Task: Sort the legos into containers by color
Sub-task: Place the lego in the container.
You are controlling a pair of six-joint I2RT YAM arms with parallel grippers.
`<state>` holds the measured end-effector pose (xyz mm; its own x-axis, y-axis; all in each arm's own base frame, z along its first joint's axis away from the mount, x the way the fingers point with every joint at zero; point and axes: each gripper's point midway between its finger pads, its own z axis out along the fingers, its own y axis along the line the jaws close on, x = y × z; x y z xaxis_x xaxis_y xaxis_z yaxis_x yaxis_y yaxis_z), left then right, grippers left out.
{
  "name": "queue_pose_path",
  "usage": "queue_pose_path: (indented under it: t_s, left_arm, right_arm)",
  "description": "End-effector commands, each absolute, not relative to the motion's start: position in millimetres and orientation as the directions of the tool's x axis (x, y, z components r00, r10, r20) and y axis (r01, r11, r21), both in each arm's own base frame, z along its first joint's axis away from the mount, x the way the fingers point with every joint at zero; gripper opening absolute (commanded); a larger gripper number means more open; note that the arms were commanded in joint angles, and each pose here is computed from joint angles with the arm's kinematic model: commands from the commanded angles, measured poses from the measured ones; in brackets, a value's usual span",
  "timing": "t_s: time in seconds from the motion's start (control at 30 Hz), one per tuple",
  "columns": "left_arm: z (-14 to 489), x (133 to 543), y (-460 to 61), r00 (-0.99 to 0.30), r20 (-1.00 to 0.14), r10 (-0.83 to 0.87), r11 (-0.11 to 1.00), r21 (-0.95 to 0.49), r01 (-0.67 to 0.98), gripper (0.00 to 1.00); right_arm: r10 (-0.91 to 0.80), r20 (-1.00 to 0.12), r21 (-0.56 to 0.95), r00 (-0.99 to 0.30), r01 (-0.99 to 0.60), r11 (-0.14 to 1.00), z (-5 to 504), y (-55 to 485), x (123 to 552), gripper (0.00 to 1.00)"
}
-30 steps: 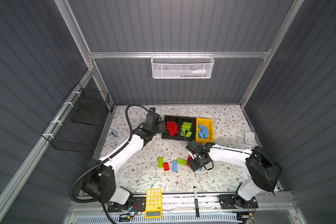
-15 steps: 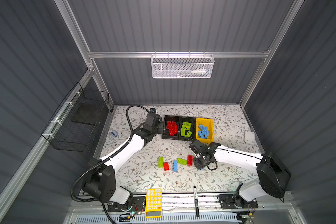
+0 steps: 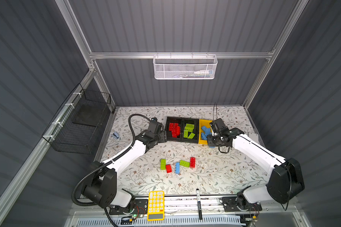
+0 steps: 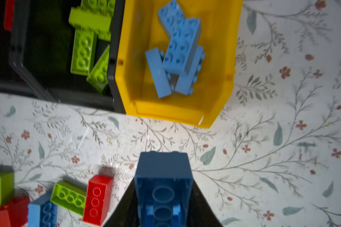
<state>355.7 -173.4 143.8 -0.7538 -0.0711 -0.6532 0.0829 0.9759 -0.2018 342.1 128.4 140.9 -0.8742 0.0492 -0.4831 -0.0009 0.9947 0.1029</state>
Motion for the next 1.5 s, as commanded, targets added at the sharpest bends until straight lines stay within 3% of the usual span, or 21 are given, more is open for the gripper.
queue_pose_path:
  t_s: [0.0,0.37,0.47,0.53,0.6,0.8,1.47]
  left_arm:
    - [134.8,336.1,-167.6,-0.790,-0.603,-0.115,0.967,-0.250,0.050,0.77]
    - [94.3,297.8,-160.4,-0.858,-0.485,-0.168,0.954,-0.298,-0.018,0.78]
    - [90.9,293.8,-155.4,-0.867,-0.475,-0.152,0.963,-0.269,-0.021,0.78]
    - [89.7,292.1,-155.4,-0.869,-0.471,-0.151,0.962,-0.273,-0.020,0.78]
    - [86.9,290.3,-156.9,-0.875,-0.459,-0.153,0.960,-0.279,-0.021,0.78]
    - [76.1,287.3,-163.6,-0.890,-0.423,-0.171,0.948,-0.316,-0.032,0.78]
    - [28.0,250.4,-189.5,-0.948,-0.313,-0.055,0.974,-0.227,0.018,0.76]
  right_arm:
    - [0.116,-0.492,0.152,-0.863,0.047,0.987,143.8,124.4,375.0,0.32]
    - [0.144,-0.458,0.150,-0.877,0.083,0.985,122.7,130.6,452.6,0.36]
    - [0.148,-0.452,0.159,-0.880,0.084,0.984,117.6,135.7,462.0,0.39]
    - [0.152,-0.444,0.161,-0.883,0.088,0.983,114.5,137.0,466.3,0.47]
    - [0.154,-0.441,0.169,-0.884,0.087,0.982,113.6,139.0,467.8,0.53]
    - [0.158,-0.462,0.174,-0.873,0.086,0.981,123.2,135.9,466.7,0.60]
    - [0.222,-0.483,0.192,-0.847,0.145,0.971,133.7,108.0,429.0,0.61]
